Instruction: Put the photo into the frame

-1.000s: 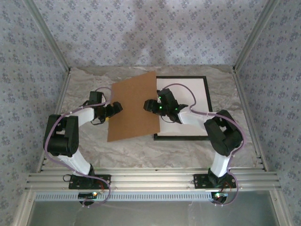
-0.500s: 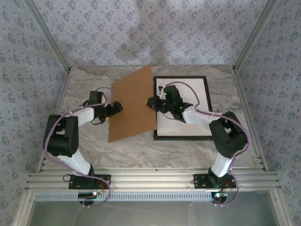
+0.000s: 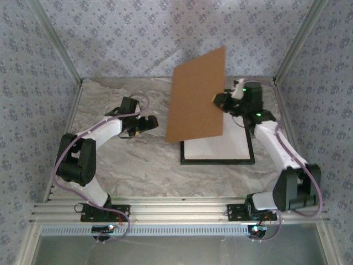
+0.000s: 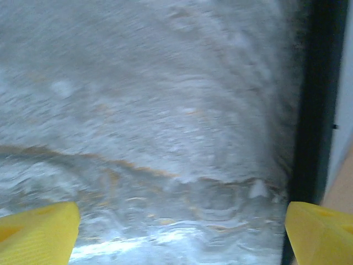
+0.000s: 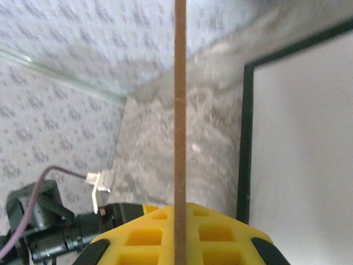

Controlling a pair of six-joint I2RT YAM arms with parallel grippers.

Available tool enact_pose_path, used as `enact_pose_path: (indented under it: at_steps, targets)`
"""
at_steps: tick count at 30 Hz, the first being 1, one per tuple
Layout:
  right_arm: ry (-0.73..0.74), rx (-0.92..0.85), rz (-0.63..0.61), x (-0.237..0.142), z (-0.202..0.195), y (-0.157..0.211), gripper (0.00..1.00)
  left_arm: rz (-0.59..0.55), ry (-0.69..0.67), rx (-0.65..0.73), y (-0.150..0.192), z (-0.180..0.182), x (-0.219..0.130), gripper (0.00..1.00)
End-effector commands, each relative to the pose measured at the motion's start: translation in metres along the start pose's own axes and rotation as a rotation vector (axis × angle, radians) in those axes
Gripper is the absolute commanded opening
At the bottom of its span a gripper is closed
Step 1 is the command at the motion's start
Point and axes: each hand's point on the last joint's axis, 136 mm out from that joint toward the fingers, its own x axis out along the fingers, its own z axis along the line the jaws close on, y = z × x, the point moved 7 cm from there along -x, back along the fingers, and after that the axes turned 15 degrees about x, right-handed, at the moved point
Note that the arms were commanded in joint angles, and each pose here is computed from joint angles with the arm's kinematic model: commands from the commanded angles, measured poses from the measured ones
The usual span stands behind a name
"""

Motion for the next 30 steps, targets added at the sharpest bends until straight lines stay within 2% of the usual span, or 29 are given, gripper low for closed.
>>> enact_pose_path:
  at_steps: [1, 7, 10, 12, 17, 22, 25, 30]
  targets:
    - [-0.075, -0.168, -0.186, -0.064, 0.046, -0.024, 0.00, 0.027, -0.060, 0.115, -0.007, -0.023, 0.005, 0.95]
    - [0.010, -0.262, -0.508, -0.137, 0.063, -0.043, 0.00, 0.091, -0.057, 0.243, -0.019, -0.073, 0.041, 0.93]
    - [0.026, -0.272, -0.595, -0.156, 0.064, -0.047, 0.00, 0.127, -0.052, 0.294, -0.023, -0.095, 0.063, 0.87]
    - [0.025, -0.270, -0.613, -0.162, 0.064, -0.048, 0.00, 0.154, -0.034, 0.313, -0.024, -0.108, 0.075, 0.81]
    - [0.045, -0.237, -0.580, -0.156, 0.047, -0.049, 0.00, 0.175, -0.009, 0.304, -0.023, -0.122, 0.097, 0.74]
    - [0.049, -0.223, -0.580, -0.155, 0.039, -0.050, 0.00, 0.196, -0.004, 0.294, -0.020, -0.122, 0.106, 0.55]
    - [0.049, -0.218, -0.583, -0.155, 0.038, -0.051, 0.00, 0.204, -0.022, 0.297, -0.017, -0.117, 0.108, 0.51]
    - [0.038, -0.213, -0.578, -0.152, 0.038, -0.053, 0.00, 0.217, -0.024, 0.284, -0.012, -0.111, 0.111, 0.53]
